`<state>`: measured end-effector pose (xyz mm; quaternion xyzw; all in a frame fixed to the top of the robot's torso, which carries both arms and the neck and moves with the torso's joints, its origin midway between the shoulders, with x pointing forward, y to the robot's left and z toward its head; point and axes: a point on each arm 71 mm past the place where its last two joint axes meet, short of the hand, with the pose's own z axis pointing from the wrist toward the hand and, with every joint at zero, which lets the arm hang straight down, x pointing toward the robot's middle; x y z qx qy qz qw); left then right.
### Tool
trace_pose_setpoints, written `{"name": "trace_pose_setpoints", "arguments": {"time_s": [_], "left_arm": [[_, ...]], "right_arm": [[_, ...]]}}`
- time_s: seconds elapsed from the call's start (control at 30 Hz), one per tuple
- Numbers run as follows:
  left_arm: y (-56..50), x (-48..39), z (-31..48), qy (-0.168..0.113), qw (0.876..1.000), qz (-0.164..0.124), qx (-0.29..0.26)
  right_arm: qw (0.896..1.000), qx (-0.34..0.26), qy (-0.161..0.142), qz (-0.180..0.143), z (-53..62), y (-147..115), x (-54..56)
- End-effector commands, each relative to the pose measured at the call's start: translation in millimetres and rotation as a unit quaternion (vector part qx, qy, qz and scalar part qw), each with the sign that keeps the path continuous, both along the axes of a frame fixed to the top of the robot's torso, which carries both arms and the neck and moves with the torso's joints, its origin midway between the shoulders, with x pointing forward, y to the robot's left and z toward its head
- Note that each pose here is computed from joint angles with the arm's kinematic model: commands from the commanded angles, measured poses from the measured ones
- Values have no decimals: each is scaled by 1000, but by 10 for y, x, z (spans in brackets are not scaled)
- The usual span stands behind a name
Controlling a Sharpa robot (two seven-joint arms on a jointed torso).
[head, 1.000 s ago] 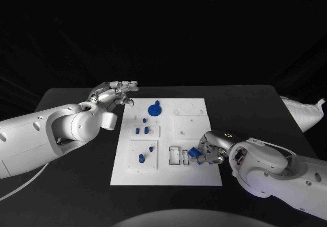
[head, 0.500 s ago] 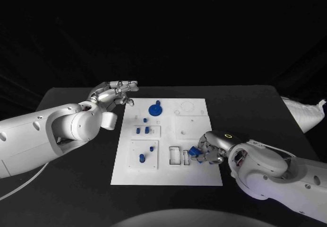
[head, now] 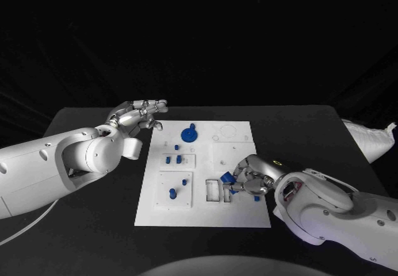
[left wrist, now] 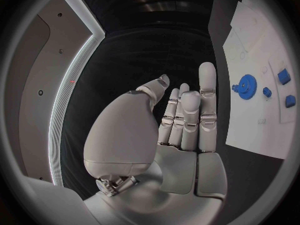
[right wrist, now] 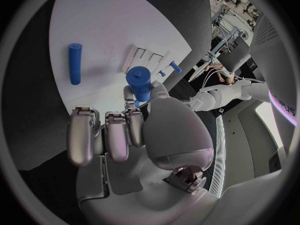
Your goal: Assemble the parts on the task board
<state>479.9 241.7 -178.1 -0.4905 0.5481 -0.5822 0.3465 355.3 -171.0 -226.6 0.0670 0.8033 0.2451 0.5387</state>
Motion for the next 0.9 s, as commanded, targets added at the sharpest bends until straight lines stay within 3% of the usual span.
{"name": "trace_pose_setpoints", "arguments": {"time_s": [0.03, 0.4, 0.9], "left_arm": [[-25, -9, 10, -2, 1000, -10, -6], [-45, -16, 13, -1, 1000, -12, -7], [-49, -20, 15, -1, 1000, -13, -7]], "right_arm": [[999, 20, 36, -10, -39, 21, -2], [995, 23, 101, 2, -168, 185, 30], [996, 11, 91, 8, -214, 282, 102]]}}
